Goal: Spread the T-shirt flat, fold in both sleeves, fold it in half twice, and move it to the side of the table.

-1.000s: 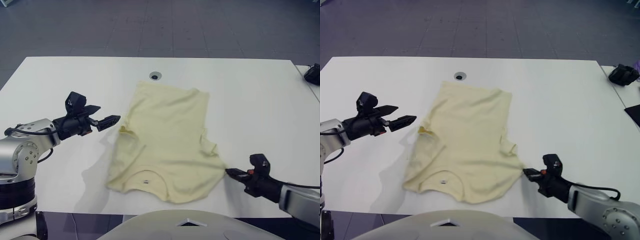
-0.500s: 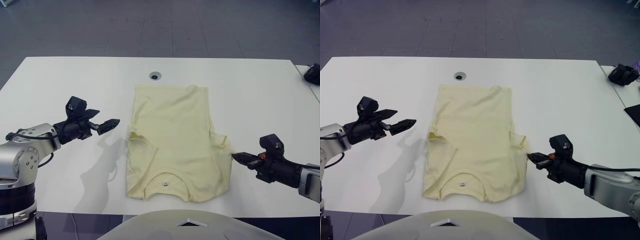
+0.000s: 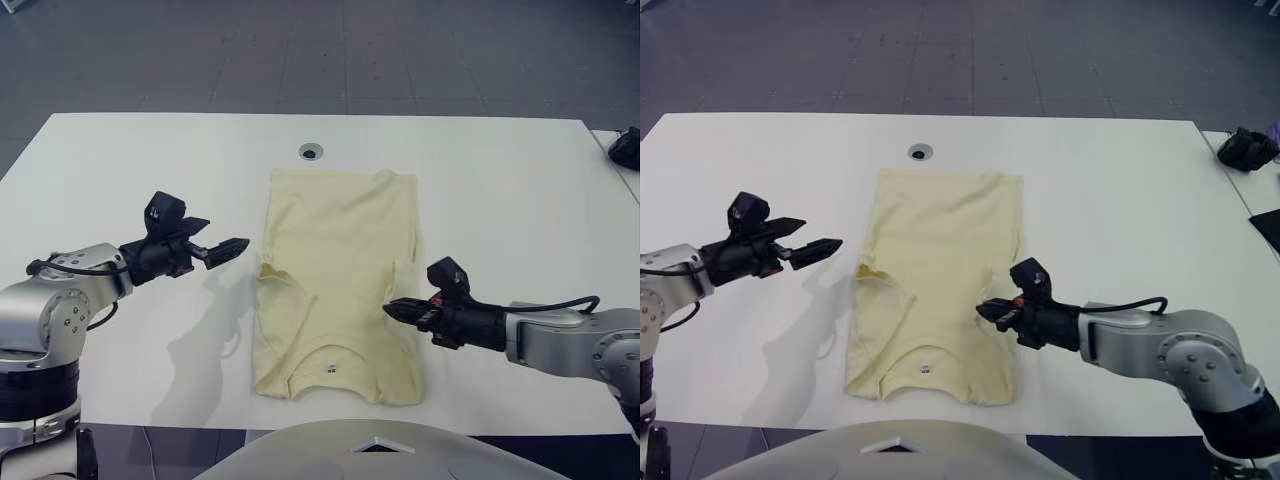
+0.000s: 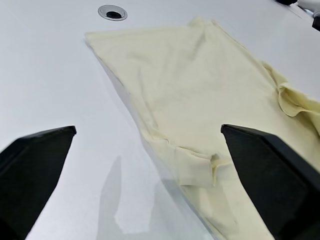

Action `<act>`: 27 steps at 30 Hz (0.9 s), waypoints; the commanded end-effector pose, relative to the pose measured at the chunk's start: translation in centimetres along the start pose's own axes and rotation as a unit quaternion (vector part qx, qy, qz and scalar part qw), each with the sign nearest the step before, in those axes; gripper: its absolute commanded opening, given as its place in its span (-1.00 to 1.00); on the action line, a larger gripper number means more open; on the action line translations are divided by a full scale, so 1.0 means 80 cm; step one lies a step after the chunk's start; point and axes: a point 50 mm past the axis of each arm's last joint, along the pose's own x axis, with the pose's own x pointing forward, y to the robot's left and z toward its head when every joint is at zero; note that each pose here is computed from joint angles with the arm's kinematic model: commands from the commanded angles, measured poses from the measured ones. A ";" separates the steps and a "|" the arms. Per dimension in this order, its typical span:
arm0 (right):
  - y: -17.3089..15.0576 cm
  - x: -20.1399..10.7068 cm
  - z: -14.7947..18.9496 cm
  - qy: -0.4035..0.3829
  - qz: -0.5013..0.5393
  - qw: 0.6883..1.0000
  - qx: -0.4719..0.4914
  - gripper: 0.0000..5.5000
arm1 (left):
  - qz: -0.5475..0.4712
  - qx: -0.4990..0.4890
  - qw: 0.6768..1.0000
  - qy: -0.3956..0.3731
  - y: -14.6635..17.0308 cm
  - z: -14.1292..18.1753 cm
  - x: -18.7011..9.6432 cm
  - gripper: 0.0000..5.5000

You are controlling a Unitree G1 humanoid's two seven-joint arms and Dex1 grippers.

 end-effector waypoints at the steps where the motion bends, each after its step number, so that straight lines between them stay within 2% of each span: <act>1: -0.004 -0.020 0.026 -0.059 -0.017 0.997 -0.044 -0.53 | 0.008 0.028 0.999 0.021 0.000 -0.004 0.001 0.96; 4: -0.010 -0.032 0.035 -0.104 -0.052 0.987 -0.108 -0.34 | 0.013 0.061 0.996 0.056 0.000 -0.017 0.003 0.96; 6: -0.022 -0.036 0.034 -0.105 -0.094 0.978 -0.152 -0.24 | 0.015 0.074 0.995 0.068 0.000 -0.023 0.006 0.96; 11: -0.047 -0.041 0.033 -0.112 -0.156 0.964 -0.185 0.03 | 0.001 0.091 0.994 0.068 0.000 -0.025 0.028 0.96; 16: -0.049 -0.039 0.031 -0.109 -0.154 0.962 -0.198 0.28 | 0.001 0.103 0.992 0.067 0.008 -0.023 0.057 0.96; 22: -0.050 -0.040 0.030 -0.100 -0.158 0.959 -0.213 0.63 | -0.012 0.109 0.991 0.081 0.005 -0.032 0.075 0.96; 24: -0.051 -0.042 0.031 -0.096 -0.165 0.953 -0.235 0.74 | 0.000 0.110 0.992 0.059 0.007 -0.025 0.075 0.96; 27: -0.051 -0.054 0.031 -0.078 -0.181 0.930 -0.311 0.91 | 0.062 0.125 0.988 -0.060 0.017 0.021 0.050 0.96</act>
